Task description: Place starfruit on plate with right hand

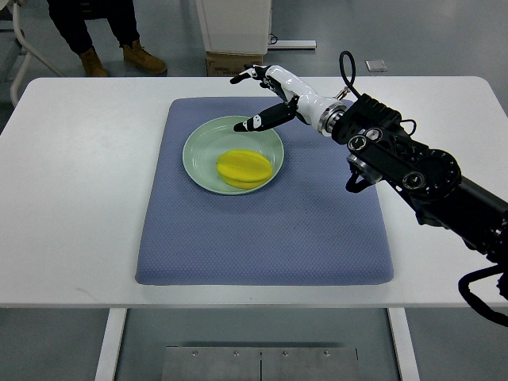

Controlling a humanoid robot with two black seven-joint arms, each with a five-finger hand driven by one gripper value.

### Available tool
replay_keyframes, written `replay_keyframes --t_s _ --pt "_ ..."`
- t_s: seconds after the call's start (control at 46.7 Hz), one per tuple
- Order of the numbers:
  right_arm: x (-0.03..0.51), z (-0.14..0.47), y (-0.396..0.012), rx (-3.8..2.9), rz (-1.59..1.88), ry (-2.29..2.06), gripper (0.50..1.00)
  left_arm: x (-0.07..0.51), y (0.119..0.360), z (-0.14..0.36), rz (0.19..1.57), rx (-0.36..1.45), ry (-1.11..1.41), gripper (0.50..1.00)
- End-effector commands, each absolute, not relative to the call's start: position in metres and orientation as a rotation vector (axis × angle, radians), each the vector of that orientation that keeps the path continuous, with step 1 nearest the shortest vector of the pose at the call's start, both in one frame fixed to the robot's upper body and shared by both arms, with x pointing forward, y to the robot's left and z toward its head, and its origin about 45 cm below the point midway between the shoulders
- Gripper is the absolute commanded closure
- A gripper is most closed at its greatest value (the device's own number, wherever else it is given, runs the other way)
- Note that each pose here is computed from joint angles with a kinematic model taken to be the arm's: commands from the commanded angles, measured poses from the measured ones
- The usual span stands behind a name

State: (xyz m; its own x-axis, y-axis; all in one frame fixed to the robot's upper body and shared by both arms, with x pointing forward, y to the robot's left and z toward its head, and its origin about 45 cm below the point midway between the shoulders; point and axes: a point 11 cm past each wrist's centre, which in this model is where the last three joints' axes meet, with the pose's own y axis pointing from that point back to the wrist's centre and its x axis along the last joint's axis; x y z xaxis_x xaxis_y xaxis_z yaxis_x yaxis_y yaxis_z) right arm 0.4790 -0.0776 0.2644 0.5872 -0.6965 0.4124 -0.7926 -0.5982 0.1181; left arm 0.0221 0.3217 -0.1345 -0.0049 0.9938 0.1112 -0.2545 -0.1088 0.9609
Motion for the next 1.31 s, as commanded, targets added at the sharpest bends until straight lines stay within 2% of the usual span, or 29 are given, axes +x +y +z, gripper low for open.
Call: replay_keyframes --t_s 0.0,0.193,0.664,0.921,1.285 --pt "0.483 0.263 -0.089 2.529 0.419 -1.302 0.5 0.022 0.322 -0.134 1.393 1.099 0.955 0.5" --pt "0.494 0.25 -0.128 2.463 0.271 -1.546 0.5 0.022 0.322 -0.134 1.393 1.099 0.955 0.5" --pt "0.502 0.226 -0.186 2.327 -0.078 -1.925 0.5 0.022 0.322 -0.134 1.394 1.098 0.956 0.5" --pt "0.499 0.212 -0.209 2.272 -0.251 -2.061 0.5 0.022 0.322 -0.134 1.393 1.099 0.955 0.5" --pt "0.488 0.192 -0.214 2.244 -0.293 -2.062 0.5 0.022 0.322 -0.134 1.393 1.099 0.955 0.5"
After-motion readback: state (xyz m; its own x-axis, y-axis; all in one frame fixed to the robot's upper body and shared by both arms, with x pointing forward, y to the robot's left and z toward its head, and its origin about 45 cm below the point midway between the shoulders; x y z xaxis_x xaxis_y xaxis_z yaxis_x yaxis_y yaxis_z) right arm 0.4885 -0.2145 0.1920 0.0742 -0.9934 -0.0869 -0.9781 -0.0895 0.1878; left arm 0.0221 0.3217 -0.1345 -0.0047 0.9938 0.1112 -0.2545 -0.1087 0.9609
